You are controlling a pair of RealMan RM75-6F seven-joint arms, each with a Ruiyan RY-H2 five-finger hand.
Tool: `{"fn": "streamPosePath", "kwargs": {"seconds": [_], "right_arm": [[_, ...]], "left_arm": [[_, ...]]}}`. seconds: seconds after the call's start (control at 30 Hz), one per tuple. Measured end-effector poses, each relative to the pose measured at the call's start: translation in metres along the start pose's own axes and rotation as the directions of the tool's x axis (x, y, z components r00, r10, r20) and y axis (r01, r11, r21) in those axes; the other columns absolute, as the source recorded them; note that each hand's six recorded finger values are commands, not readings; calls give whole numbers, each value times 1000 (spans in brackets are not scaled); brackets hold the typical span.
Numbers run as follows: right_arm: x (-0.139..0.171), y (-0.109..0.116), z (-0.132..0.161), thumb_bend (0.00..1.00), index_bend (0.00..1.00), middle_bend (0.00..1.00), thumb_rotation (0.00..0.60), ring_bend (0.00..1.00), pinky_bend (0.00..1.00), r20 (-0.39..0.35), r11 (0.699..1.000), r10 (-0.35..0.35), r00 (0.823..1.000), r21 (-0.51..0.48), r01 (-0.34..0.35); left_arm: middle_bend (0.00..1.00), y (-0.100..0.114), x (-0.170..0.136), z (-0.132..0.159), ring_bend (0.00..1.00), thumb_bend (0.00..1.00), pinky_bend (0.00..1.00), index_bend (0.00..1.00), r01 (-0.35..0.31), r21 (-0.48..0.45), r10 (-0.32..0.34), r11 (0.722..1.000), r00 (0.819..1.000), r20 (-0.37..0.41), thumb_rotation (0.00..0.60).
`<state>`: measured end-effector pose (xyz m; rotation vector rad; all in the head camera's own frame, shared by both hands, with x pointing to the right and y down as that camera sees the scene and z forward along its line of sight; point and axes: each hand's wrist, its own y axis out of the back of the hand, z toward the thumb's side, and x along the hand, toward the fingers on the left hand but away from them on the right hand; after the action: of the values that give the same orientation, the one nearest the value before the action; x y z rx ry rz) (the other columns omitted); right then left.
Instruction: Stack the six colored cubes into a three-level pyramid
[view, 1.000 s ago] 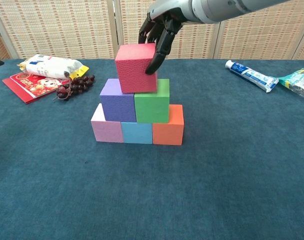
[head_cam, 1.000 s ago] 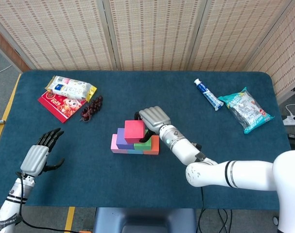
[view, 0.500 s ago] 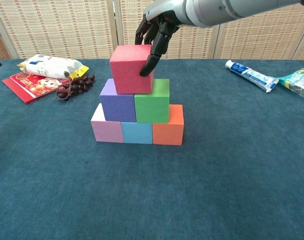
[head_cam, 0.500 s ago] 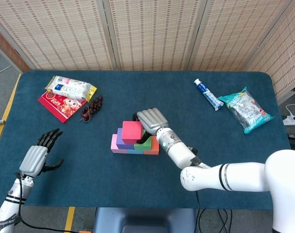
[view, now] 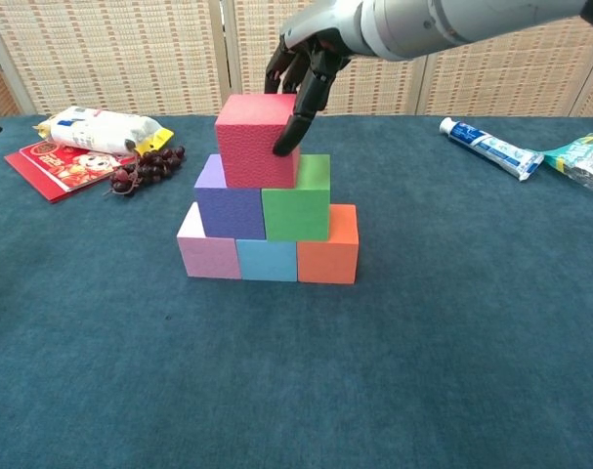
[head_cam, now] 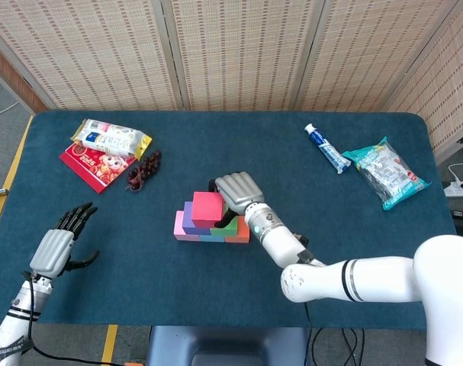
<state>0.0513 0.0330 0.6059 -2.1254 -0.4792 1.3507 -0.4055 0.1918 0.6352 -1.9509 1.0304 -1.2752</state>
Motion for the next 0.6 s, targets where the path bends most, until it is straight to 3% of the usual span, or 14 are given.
{"fn": "streamPosePath", "kwargs": {"seconds": [0.17, 0.47, 0.6], "right_arm": [[0, -1, 0, 218, 435, 499, 600, 365, 336, 3, 1000, 1, 1000, 5, -1], [2, -4, 2, 212, 47, 334, 600, 270, 247, -14, 1000, 17, 1000, 17, -16], [5, -5, 4, 179, 0, 250, 600, 212, 186, -21, 999, 17, 1000, 27, -17]], "left_arm": [[0, -1, 0, 0, 0, 308, 105, 11, 2, 0, -2, 1000, 1000, -1, 600], [0, -1, 2, 0, 0, 307, 104, 7, 3, 0, -3, 1000, 1000, 0, 600], [0, -2, 4, 0, 0, 306, 102, 2, 3, 0, -3, 1000, 1000, 2, 600]]}}
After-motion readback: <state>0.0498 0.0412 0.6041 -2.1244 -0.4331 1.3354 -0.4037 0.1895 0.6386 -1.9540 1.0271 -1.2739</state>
